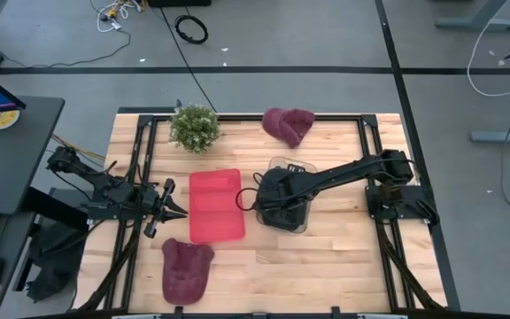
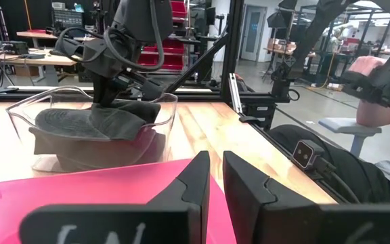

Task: Pick & Place hat
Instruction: Put the black cap into the transparent bin

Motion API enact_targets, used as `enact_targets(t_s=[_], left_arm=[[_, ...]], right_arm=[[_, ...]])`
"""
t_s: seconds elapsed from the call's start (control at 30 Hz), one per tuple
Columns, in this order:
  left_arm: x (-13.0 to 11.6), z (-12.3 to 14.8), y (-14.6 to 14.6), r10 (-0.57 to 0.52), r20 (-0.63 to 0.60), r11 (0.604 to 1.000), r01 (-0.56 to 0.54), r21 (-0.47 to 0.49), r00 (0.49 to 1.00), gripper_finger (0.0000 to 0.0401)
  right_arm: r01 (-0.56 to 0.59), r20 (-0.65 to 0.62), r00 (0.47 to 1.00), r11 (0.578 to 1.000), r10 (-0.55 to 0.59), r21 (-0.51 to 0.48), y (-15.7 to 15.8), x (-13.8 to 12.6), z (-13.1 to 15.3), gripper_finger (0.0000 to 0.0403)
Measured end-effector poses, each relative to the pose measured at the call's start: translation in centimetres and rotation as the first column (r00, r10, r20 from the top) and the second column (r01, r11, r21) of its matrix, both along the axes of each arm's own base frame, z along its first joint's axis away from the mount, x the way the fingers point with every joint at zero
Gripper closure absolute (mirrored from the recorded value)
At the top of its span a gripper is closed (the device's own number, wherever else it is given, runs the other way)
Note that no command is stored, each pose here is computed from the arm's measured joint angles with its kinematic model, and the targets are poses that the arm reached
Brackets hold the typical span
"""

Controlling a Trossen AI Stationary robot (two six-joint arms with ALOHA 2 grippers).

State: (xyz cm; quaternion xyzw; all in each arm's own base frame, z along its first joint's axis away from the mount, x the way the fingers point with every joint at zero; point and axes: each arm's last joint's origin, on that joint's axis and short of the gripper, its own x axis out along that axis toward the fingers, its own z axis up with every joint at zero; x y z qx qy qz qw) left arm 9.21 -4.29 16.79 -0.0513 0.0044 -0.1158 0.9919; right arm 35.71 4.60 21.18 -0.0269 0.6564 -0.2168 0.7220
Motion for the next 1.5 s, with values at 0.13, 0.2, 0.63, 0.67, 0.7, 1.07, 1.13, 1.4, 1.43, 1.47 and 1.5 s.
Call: enact_targets(t_s=[0.13,0.2,0.63,0.67,0.7,1.07,1.13,1.4,1.43,1.47,1.5], left_arm=[[0.0,0.0,0.0,0.0,0.0,1.0,0.0,0.0,1.0,0.0357],[0.0,0.0,0.0,0.0,0.0,1.0,0.0,0.0,1.0,0.0357],[0.0,0.0,0.0,0.0,0.0,1.0,0.0,0.0,1.0,0.0357],[0.0,0.0,0.0,0.0,-0.001,1.0,0.0,0.0,1.0,0.0357],[0.0,0.0,0.0,0.0,0.0,1.0,0.0,0.0,1.0,0.0357],[0.0,0.0,0.0,0.0,0.0,1.0,0.0,0.0,1.0,0.0357],[0.0,0.0,0.0,0.0,0.0,1.0,0.0,0.0,1.0,0.0357],[0.0,0.0,0.0,0.0,0.0,1.0,0.0,0.0,1.0,0.0357],[0.0,0.0,0.0,0.0,0.0,1.0,0.0,0.0,1.0,0.0357],[0.0,0.0,0.0,0.0,0.0,1.0,0.0,0.0,1.0,0.0357],[0.0,0.0,0.0,0.0,0.0,1.0,0.0,0.0,1.0,0.0357]], right_arm=[[-0.035,-0.008,0.999,0.999,0.035,-0.018,0.4,-0.4,0.5,0.0397],[-0.038,0.012,0.999,0.999,0.039,-0.027,0.6,-0.7,1.1,0.0397],[-0.021,0.14,0.989,0.99,0.04,-0.138,2.8,-3.6,5.5,0.0397],[-0.025,0.135,0.99,0.99,0.044,-0.139,2.9,-3.7,5.4,0.0397],[-0.027,0.132,0.99,0.99,0.045,-0.138,2.9,-3.7,5.4,0.0397],[-0.006,0.089,0.996,1.0,0.005,0.003,1.9,-3.2,2.8,0.0397],[-0.029,0.06,0.998,0.998,0.026,0.064,1.3,-3.4,1.4,0.0397],[0.004,0.014,1.0,0.983,-0.006,0.182,-1.9,-4.0,-2.0,0.0387],[0.007,0.005,1.0,0.983,-0.008,0.183,-2.1,-4.1,-2.1,0.0383],[0.008,0.005,1.0,0.983,-0.009,0.182,-2.2,-4.1,-2.1,0.0378],[0.005,0.01,1.0,0.984,-0.007,0.18,-2.2,-4.0,-2.1,0.0372]])
